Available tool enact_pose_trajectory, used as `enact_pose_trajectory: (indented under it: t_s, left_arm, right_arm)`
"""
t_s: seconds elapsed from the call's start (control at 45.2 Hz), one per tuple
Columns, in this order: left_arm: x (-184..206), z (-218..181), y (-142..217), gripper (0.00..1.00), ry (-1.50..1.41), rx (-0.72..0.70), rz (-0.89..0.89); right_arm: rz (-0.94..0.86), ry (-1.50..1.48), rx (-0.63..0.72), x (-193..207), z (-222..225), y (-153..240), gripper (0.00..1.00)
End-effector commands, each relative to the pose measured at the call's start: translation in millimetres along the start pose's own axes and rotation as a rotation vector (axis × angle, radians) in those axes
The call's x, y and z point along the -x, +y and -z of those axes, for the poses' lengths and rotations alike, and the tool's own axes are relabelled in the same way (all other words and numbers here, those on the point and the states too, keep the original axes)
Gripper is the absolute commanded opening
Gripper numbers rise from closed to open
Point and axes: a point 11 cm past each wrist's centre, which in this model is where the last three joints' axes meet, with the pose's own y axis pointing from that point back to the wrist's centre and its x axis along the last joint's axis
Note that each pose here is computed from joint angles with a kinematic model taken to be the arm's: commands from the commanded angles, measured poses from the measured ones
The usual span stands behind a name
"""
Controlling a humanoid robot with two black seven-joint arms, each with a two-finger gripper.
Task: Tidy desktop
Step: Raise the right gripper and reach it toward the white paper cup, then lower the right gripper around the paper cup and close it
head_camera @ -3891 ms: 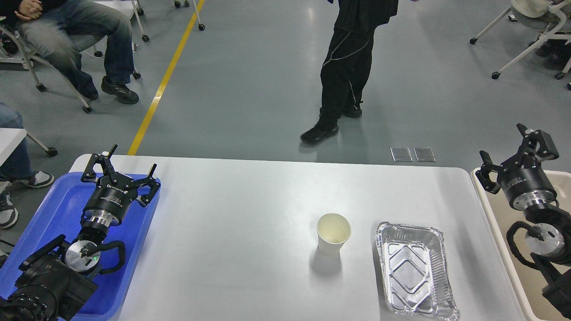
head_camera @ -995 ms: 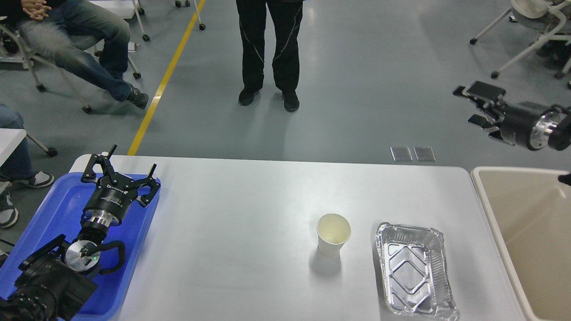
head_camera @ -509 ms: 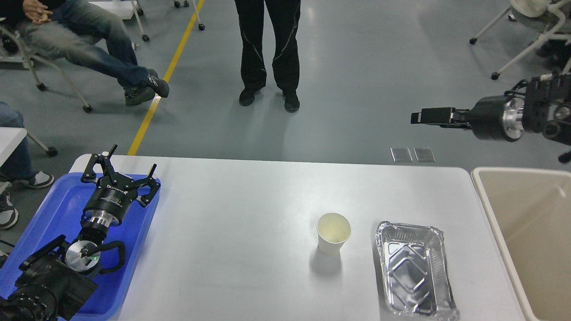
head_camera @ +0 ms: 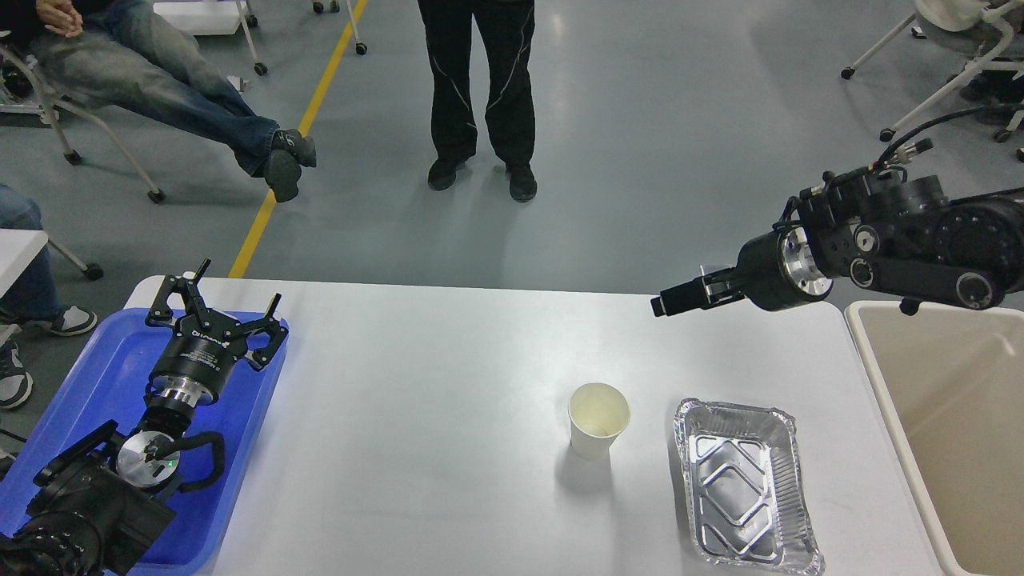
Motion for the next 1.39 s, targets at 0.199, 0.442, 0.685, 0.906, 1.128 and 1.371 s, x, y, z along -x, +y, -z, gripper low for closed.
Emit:
enact_pose_trajectory:
  t_s: [0.199, 0.442, 0.685, 0.906, 1.128, 1.371]
  left_arm:
    - [-0.1, 0.0, 0.1, 1.0, 0.0, 0.0, 0.0]
    - [-0.1, 0.0, 0.1, 1.0, 0.0, 0.0, 0.0]
    - [-0.1, 0.0, 0.1, 1.0, 0.0, 0.0, 0.0]
    - [-0.1, 0.0, 0.1, 1.0, 0.0, 0.0, 0.0]
    - [-0.1, 0.0, 0.1, 1.0, 0.0, 0.0, 0.0]
    - [0.3, 0.1, -0.2, 1.0, 0.0, 0.0, 0.001]
  right_arm:
    - [0.128, -0.153, -0.108, 61.2, 38.2, -61.0, 0.97]
    - [0.133, -0.144, -0.11, 78.3, 41.9, -86.9, 0.94]
    - [0.125, -0.141, -0.099, 84.6, 40.0, -102.5, 0.94]
    - [0.102, -0.158, -0.06, 87.6, 22.0, -106.7, 0.94]
    - [0.1, -0.172, -0.043, 95.4, 12.9, -109.8, 0.94]
    - [0.099, -0.172, -0.04, 98.2, 11.4, -110.6, 0.94]
